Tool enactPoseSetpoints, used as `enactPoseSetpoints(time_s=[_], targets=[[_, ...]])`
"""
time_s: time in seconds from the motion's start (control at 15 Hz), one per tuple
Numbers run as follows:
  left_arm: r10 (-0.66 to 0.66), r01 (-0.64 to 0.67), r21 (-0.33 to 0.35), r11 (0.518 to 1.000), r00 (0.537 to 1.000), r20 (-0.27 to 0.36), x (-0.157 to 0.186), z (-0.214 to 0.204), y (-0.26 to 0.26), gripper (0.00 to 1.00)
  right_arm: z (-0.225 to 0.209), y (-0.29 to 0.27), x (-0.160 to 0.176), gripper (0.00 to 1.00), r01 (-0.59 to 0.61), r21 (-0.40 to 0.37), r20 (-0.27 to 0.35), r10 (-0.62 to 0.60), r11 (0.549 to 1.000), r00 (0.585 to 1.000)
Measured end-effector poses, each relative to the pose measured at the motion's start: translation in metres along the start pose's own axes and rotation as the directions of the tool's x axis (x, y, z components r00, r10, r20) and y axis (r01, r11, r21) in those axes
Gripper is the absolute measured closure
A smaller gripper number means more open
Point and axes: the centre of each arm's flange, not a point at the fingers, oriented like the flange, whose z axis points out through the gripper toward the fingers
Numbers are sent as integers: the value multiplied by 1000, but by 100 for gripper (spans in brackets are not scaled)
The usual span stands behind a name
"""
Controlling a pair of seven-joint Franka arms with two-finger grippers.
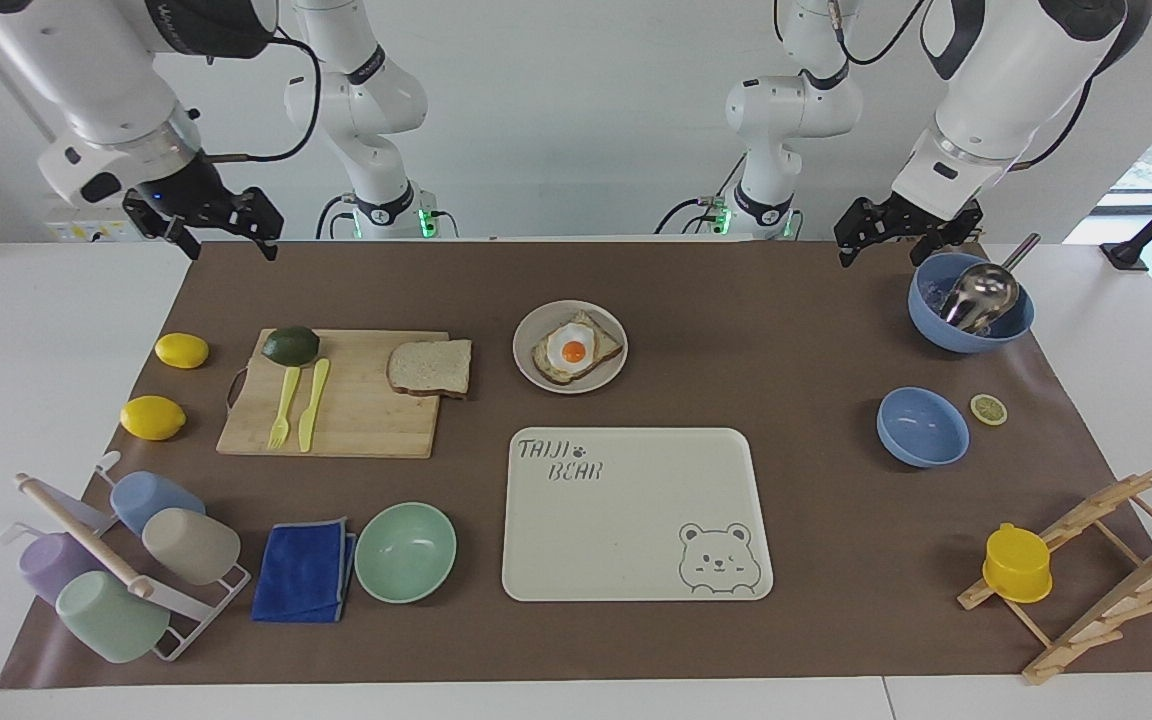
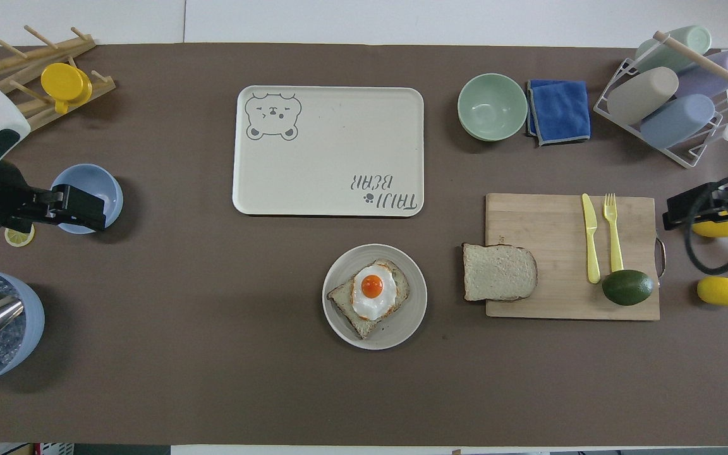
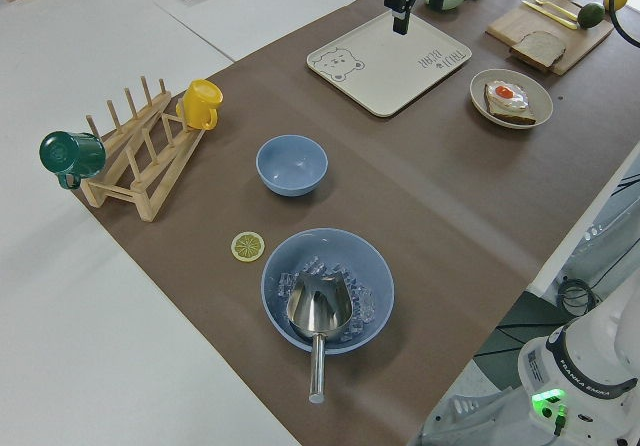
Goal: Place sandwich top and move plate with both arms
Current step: 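Reach the right gripper to the bread slice on the cutting board, then grasp the bread slice with the right gripper and carry it over the plate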
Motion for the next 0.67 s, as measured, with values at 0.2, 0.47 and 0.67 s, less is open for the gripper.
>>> enactPoseSetpoints(time_s=[0.2, 0.47, 0.67], targets=[[0, 0, 0, 1000, 1000, 0, 0, 0, 0, 0, 46, -94, 14, 0, -14, -68, 18, 16, 998, 1000], [0, 0, 0, 1000, 1000, 0, 0, 0, 0, 0, 137, -193, 49, 0, -45, -141, 4, 46, 989, 999], [0, 0, 0, 1000, 1000, 0, 0, 0, 0, 0, 200, -233, 58, 0, -59, -222, 38, 69, 973, 997]])
